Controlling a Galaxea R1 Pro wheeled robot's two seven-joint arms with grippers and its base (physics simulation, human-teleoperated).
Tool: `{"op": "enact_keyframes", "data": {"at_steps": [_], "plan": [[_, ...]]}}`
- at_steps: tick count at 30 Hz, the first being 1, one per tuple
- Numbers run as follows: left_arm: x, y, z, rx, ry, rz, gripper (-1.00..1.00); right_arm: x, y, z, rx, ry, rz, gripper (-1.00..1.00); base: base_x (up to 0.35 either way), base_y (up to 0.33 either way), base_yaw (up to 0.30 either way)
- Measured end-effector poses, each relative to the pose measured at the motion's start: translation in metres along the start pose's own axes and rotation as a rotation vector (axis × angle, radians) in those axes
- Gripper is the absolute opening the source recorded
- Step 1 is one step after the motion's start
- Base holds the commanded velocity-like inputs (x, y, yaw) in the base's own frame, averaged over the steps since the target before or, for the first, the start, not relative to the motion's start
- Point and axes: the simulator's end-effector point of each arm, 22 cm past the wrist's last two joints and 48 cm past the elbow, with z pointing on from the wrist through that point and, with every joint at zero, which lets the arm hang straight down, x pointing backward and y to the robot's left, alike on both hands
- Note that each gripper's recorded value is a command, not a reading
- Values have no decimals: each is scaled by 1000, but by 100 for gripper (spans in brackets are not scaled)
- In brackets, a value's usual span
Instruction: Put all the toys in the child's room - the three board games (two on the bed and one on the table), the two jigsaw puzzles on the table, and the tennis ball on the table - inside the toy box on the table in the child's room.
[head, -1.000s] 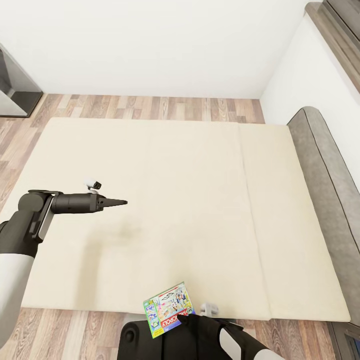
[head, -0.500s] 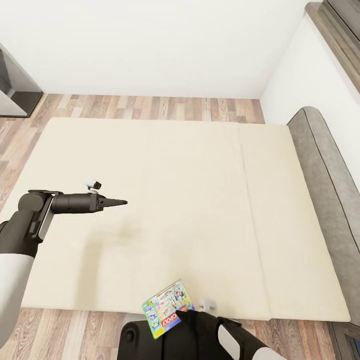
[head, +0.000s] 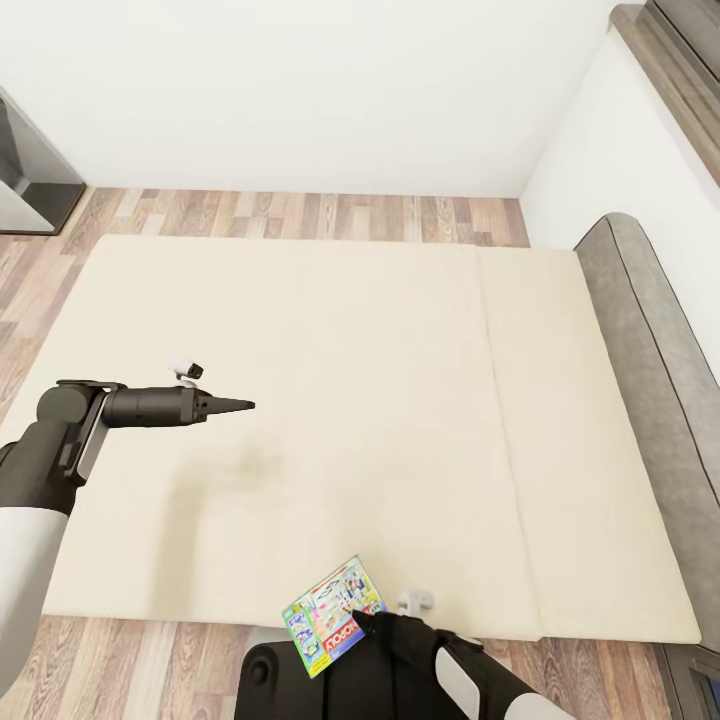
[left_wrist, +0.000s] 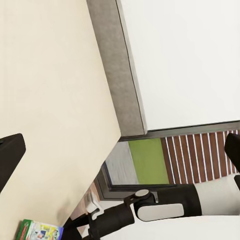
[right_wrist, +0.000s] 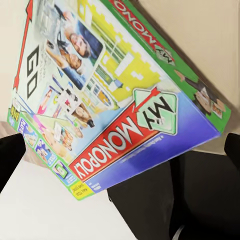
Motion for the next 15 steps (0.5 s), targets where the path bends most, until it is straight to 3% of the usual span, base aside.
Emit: {"op": "enact_keyframes", "data": {"at_steps": [15], "plan": [[0, 0, 0, -1, 0, 0, 100, 1, 1, 1, 3, 1, 3, 100, 0, 0, 0]]}}
